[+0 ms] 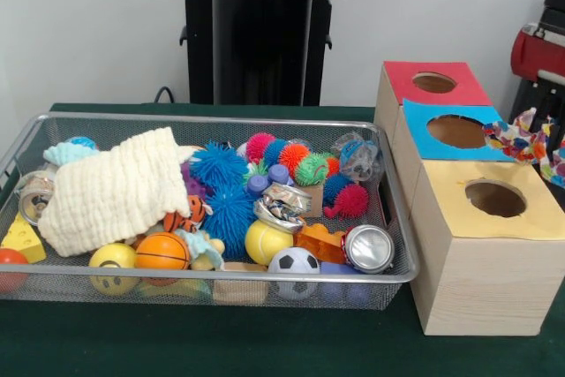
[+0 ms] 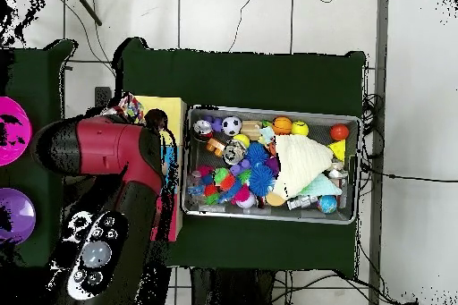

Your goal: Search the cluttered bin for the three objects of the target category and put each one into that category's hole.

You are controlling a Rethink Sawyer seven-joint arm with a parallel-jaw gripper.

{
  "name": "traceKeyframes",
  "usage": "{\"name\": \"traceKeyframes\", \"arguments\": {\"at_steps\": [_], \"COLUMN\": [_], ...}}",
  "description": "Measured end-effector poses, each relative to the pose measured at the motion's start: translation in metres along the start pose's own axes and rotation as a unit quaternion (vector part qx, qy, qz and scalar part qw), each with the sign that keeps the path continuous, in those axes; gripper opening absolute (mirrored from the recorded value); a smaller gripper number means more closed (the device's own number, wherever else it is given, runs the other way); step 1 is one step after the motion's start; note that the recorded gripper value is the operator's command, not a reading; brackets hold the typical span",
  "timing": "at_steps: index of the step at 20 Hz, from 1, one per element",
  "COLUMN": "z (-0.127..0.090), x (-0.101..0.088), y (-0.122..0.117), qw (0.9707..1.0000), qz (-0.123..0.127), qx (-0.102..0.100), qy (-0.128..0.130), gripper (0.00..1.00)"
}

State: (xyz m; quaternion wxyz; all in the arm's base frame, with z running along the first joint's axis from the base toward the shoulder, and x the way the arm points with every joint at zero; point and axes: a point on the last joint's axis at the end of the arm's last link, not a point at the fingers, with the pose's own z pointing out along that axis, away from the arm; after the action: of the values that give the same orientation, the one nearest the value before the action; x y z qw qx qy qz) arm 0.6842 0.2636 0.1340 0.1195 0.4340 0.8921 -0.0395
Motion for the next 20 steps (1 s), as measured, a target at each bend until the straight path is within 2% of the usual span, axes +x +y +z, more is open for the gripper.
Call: {"name": "traceKeyframes", "arguments": {"at_steps": [9, 20], "z": [0.002, 0.007], "x": [-0.004, -0.021], "y": [-0.002, -0.007], "qw": [1.0000, 0.9999], "qz": [0.003, 0.015], "qx": [0.001, -0.003], "qy": [0.000, -0.008], "gripper": [0.00, 0.00]}}
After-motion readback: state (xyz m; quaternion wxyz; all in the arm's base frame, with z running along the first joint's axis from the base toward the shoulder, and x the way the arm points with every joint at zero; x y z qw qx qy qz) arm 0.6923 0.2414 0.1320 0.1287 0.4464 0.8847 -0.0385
